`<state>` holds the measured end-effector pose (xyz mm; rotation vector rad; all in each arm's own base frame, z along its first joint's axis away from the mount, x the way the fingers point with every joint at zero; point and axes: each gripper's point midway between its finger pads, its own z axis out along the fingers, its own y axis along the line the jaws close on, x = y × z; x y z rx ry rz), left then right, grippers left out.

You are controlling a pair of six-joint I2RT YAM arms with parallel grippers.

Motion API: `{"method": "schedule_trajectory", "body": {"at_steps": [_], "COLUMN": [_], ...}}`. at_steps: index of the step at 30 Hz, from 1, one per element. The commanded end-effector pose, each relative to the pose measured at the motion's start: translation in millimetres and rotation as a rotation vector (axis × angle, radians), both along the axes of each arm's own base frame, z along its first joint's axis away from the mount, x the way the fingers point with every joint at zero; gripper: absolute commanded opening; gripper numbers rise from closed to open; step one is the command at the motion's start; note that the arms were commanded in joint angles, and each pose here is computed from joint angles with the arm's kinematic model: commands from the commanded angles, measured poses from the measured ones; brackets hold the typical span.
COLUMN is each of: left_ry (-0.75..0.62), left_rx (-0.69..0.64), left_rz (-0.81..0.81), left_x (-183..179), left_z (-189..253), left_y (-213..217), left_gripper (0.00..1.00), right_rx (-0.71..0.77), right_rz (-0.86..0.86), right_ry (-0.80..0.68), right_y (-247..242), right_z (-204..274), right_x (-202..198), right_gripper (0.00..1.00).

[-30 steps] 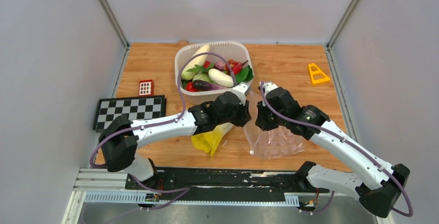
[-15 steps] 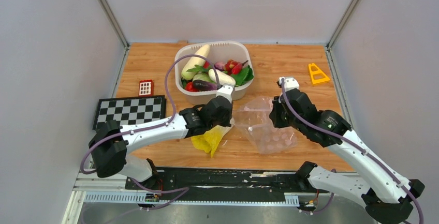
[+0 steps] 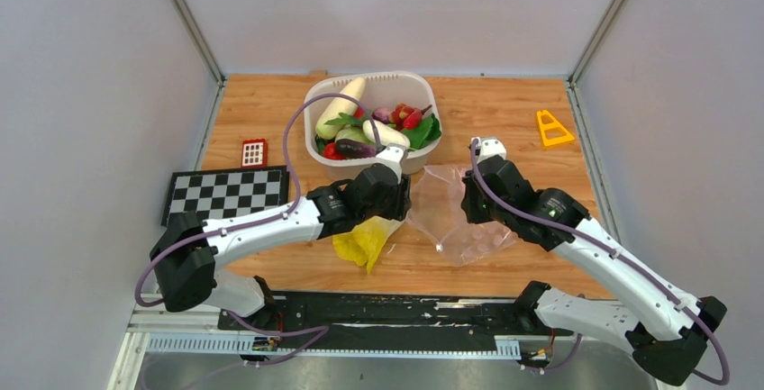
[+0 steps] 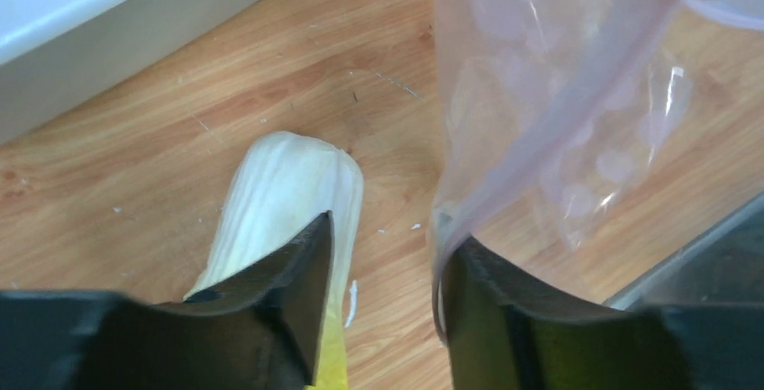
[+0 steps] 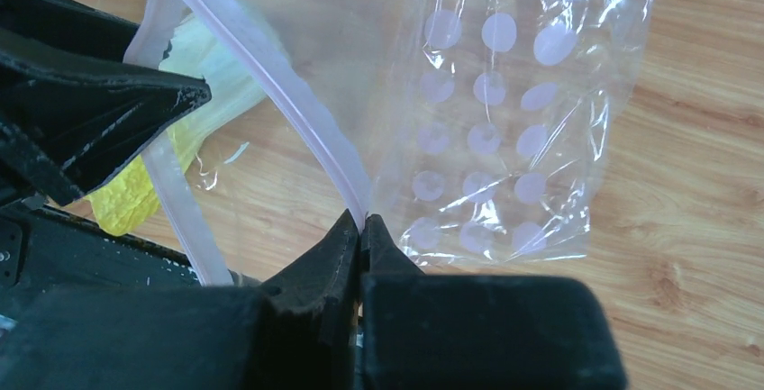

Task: Place the food in the zip-top bag and seal the zipper
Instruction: Adjust the zipper food storage bag at the center of the board, then pick up the fake vegetable from the center of the board.

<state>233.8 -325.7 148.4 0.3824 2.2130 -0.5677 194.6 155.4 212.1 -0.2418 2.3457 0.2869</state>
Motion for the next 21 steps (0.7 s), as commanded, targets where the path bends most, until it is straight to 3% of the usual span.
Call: {"method": "schedule_trajectory", "body": {"at_steps": [1,11,15,21], "left_ry": [-0.022,-0.06,-0.06,-0.031], "left_rx": [-0.029,-0.096,-0.079,0.095], "left_rz": [-0.041,-0.176,-0.209,-0.16], "left_x": [-4.1,-28.3,-38.5,-42.7], "left_z": [16.0,55.1,58.9,17.3], "left_y": [0.5,10.0,22.8,64.5], "left_gripper": [0.6,0.92,0.95,0.98], "right_rx": [0.081,0.127,0.139,0.144], "right_rz": [-0.039,-0.041,-0.027,0.005], "right_ry": [-0.062,-0.04,-0.028,-0.022], "right_y": [13.1,34.1,42.1,49.9], "right_z": [5.8,-17.8,-21.1,-23.7], "right_x": [14.9,25.7,28.2,29.2], "right_gripper": [0.0,0.0,0.0,0.0]}}
